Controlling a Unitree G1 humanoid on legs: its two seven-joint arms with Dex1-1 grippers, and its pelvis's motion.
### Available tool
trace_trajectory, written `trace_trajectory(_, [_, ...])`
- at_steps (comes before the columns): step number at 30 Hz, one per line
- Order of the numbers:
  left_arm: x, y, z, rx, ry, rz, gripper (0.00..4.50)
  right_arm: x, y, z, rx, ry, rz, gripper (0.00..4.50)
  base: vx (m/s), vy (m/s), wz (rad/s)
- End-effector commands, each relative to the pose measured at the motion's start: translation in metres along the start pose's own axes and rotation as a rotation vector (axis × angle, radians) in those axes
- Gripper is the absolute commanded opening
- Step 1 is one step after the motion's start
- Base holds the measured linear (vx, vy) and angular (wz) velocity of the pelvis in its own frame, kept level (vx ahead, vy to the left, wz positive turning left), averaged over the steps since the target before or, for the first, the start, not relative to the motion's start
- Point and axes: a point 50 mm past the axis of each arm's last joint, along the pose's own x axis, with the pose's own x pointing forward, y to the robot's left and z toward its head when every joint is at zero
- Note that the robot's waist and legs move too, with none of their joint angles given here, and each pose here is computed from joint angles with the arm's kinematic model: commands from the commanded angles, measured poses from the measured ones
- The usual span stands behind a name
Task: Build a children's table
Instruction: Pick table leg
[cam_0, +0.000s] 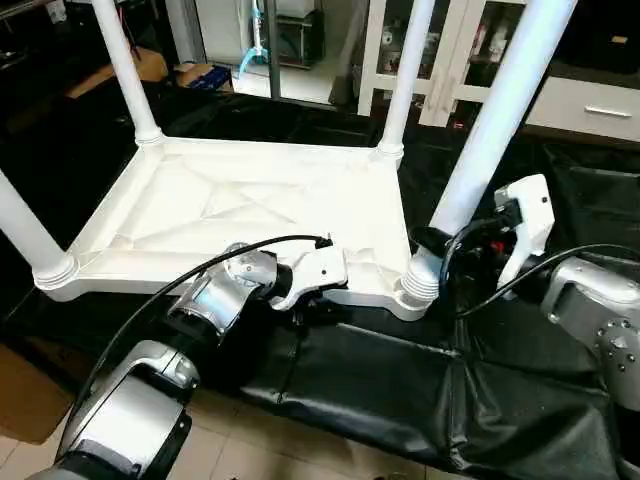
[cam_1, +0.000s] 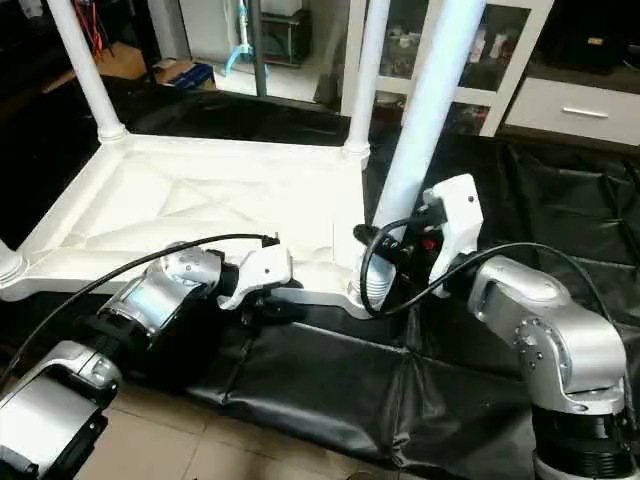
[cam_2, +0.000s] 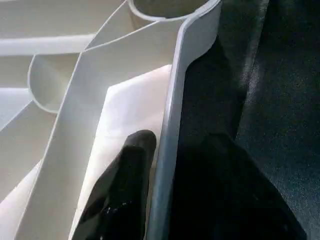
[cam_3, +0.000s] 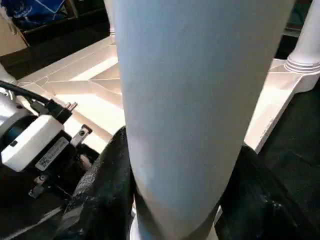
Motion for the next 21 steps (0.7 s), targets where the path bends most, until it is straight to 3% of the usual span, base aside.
trace_trajectory(1, [0.002, 0.001, -0.001, 0.008, 0.031, -0.014, 1.85, -0.002, 0.002, 0.006, -0.037, -0.021, -0.001, 1.85, 0.0, 0.0, 0.0])
trace_trajectory(5, [0.002, 0.004, -0.001, -0.011, 0.023, 0.0, 1.85, -0.003, 0.001, 0.005, -0.04, -0.021, -0.003, 1.85, 0.0, 0.0, 0.0])
trace_trajectory(11, [0.004, 0.004, -0.004, -0.041, 0.023, -0.001, 1.37, -0.003, -0.003, 0.002, -0.043, -0.029, -0.017, 1.85, 0.0, 0.0, 0.0])
trace_trajectory(18, [0.008, -0.006, -0.018, -0.06, 0.073, -0.05, 0.68, 0.003, -0.005, -0.007, -0.013, -0.036, -0.009, 1.85, 0.0, 0.0, 0.0])
trace_trajectory(21, [0.01, -0.014, -0.023, -0.07, 0.076, -0.099, 0.58, 0.006, -0.007, -0.011, 0.001, -0.011, -0.004, 1.85, 0.0, 0.0, 0.0])
